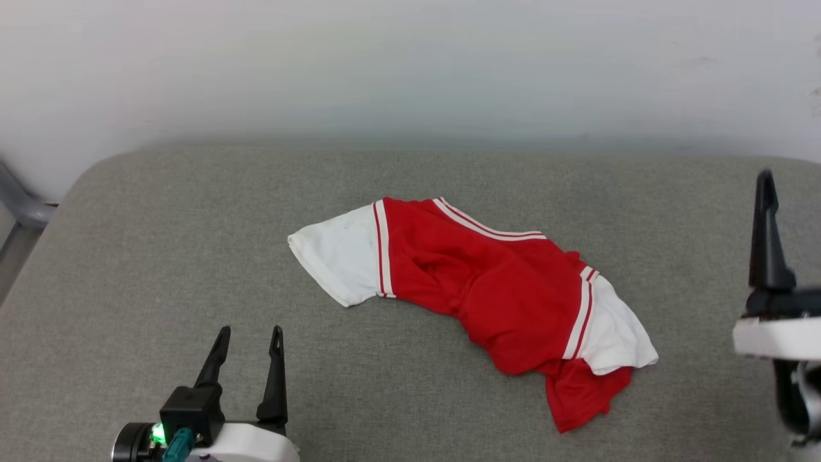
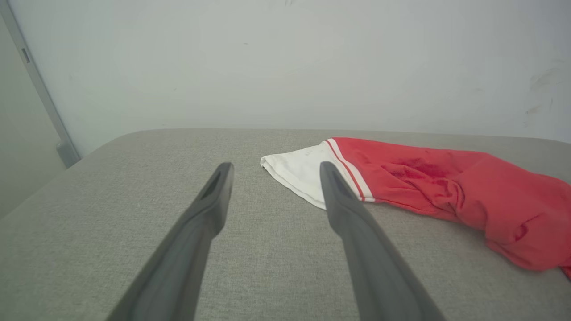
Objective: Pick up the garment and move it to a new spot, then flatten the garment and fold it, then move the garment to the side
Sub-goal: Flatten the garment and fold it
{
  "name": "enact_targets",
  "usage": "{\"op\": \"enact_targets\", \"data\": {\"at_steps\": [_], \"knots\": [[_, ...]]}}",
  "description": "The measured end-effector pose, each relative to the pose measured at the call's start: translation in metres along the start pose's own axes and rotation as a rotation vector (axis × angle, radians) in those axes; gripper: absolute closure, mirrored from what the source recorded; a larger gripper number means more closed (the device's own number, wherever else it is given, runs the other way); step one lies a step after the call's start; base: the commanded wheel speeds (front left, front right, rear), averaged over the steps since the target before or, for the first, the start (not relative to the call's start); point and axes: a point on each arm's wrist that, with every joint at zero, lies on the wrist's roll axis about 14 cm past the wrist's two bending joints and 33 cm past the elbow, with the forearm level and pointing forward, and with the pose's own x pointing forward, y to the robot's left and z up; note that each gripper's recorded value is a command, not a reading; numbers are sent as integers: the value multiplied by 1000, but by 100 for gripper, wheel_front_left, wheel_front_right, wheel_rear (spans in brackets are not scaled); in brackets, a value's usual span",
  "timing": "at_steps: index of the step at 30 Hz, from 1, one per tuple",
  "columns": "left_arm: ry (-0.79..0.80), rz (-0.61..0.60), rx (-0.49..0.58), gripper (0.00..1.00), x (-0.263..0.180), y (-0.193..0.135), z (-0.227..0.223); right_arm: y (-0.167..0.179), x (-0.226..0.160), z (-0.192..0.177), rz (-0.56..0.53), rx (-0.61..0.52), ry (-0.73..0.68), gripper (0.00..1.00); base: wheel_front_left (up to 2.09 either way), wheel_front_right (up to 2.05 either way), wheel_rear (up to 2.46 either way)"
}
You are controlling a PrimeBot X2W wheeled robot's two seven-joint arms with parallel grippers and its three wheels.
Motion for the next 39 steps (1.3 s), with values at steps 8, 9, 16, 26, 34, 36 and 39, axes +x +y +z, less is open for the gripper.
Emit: {"op": "enact_targets", "data": {"at_steps": [8,9,16,26,34,36,39], "knots": [[19,6,3,0,12,2,-7,20,65,-9,225,-85,32,0,0,0,0],[21,7,3,0,14,2,-8,23,71,-18,257,-102,83,0,0,0,0],[27,5,-3,0,29,1,-12,42,70,-105,436,-135,614,0,0,0,0],[41,25,-14,0,52,3,-22,47,15,-204,573,-149,1282,0,0,0,0],[70,68,-9,0,61,15,-34,69,-18,-265,657,-175,1523,0,0,0,0],[81,82,-5,0,60,19,-38,76,-27,-278,679,-175,1559,0,0,0,0],[88,96,-4,0,59,23,-40,78,-42,-290,714,-207,1611,0,0,0,0]]}}
